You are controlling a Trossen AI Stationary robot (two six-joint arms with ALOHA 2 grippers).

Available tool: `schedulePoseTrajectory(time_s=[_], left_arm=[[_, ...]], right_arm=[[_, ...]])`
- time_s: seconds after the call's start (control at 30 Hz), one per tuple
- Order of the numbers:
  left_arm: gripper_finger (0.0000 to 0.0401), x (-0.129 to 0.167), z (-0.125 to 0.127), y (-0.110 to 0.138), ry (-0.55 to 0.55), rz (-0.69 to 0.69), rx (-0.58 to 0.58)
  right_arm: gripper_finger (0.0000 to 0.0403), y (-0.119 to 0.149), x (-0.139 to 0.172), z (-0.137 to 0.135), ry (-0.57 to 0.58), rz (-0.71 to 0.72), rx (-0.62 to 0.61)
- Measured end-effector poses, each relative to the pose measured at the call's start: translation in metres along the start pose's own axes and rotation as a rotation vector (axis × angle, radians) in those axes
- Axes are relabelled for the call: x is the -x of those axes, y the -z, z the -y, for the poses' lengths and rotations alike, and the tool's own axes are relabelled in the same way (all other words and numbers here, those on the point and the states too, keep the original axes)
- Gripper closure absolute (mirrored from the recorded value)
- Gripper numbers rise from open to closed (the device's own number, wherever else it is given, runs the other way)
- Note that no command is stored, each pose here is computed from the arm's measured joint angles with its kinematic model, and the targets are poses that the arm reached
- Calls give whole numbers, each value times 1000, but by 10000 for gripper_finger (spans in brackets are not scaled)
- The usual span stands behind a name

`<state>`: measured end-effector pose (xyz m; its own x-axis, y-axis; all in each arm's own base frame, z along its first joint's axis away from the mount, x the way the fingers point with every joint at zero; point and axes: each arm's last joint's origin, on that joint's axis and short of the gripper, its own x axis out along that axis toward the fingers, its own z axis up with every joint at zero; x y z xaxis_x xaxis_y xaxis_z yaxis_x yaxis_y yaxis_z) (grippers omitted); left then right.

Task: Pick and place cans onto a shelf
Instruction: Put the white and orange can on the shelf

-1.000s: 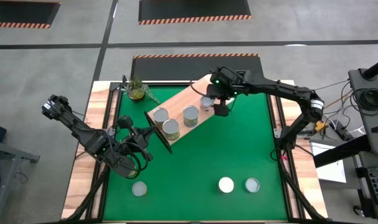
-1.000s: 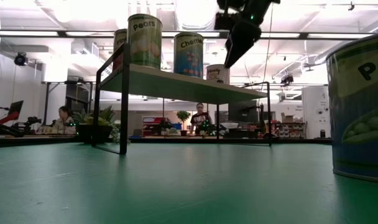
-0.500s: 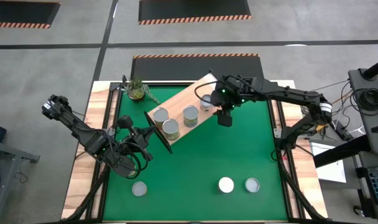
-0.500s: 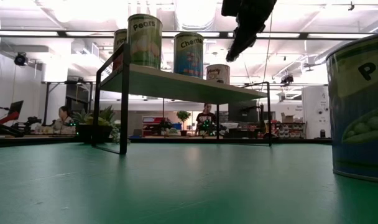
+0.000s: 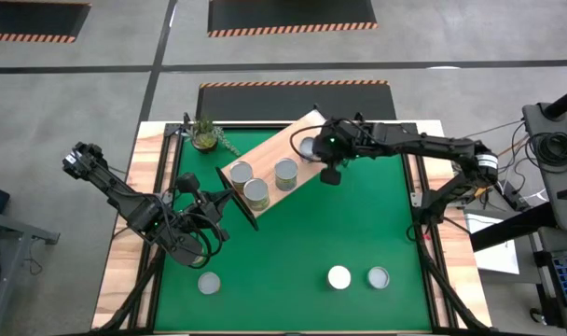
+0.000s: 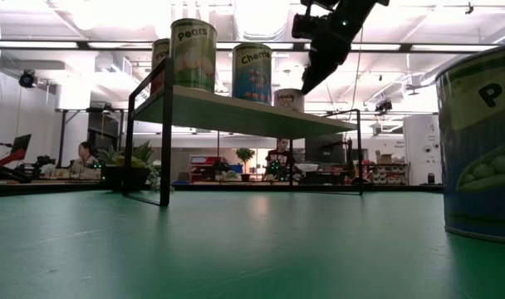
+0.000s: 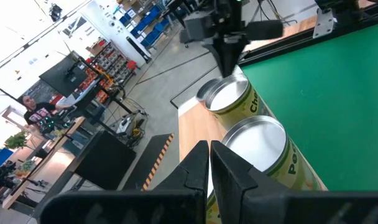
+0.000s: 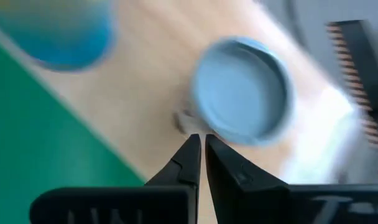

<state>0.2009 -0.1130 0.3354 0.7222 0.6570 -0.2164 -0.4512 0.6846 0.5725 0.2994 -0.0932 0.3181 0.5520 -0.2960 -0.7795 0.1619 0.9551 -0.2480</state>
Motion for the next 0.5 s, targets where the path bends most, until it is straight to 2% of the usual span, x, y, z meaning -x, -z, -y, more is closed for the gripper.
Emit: schedulePoseTrajectory(time_s=[0.13,0.4,0.5], left_arm=[[401,0,0,0,0,0,0],[401,0,0,0,1,0,0],[401,0,0,0,1,0,1]], right_arm=[[390,2,0,7,124,-34,15],[390,2,-1,5,59,-16,-4],[390,2,-4,7,84,-11,4]])
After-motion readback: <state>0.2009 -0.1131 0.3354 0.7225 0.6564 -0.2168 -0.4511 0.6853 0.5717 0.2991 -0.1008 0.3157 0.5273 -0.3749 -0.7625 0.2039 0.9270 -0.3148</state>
